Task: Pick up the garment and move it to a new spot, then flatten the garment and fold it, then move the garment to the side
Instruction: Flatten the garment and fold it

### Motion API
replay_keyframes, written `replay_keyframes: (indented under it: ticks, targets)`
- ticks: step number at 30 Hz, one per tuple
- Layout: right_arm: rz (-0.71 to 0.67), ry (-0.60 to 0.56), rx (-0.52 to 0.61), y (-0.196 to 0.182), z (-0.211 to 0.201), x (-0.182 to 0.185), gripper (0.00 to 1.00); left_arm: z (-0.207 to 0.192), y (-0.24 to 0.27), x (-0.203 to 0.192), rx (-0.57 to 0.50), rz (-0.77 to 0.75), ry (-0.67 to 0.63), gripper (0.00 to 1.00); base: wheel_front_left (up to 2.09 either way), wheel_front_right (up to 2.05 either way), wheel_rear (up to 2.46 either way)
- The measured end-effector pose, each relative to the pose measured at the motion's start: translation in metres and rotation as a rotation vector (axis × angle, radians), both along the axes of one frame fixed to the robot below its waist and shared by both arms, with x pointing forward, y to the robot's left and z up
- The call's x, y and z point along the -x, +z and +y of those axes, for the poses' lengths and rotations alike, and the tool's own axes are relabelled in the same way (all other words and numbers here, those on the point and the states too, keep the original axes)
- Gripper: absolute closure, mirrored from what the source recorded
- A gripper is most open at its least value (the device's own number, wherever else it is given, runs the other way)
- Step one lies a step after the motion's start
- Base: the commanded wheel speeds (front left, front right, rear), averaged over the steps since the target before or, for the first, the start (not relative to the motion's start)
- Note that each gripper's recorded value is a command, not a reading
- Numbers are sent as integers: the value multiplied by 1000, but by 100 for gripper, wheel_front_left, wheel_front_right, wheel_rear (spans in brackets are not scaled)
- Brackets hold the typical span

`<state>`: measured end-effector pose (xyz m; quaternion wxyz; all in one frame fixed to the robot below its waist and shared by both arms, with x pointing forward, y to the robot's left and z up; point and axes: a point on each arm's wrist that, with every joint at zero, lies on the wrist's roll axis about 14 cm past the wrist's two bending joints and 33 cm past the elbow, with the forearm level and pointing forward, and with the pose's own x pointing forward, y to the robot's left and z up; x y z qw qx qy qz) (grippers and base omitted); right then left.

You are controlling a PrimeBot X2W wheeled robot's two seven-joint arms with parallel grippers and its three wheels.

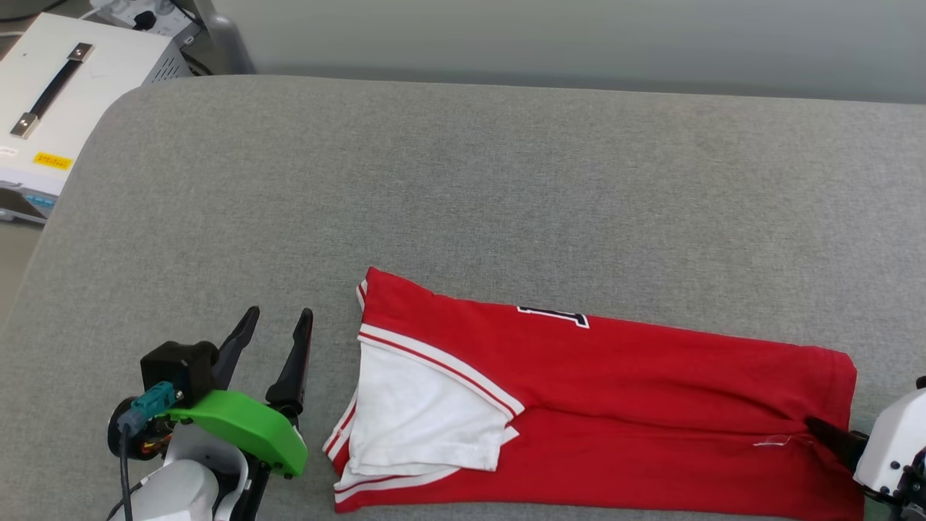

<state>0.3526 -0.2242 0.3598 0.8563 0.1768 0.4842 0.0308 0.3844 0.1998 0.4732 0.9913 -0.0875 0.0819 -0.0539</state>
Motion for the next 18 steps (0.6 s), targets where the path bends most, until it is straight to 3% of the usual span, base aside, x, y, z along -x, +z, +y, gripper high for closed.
replay_keyframes:
  ticks: [11,12,13,14,18]
  targets:
    - [35,57,-77,-2,39,5,0,4,-4,3,-7,8,7,0,0,0,0]
    - [34,59,-79,-2,41,5,32,4,-4,3,-6,8,6,0,0,0,0]
    - [30,61,-77,-1,41,5,85,4,-4,3,-6,8,6,0,0,0,0]
    - [25,61,-73,-1,41,4,100,4,-4,3,-6,7,6,0,0,0,0]
    - [6,60,-62,-1,41,4,100,3,-3,3,-7,5,4,0,0,0,0]
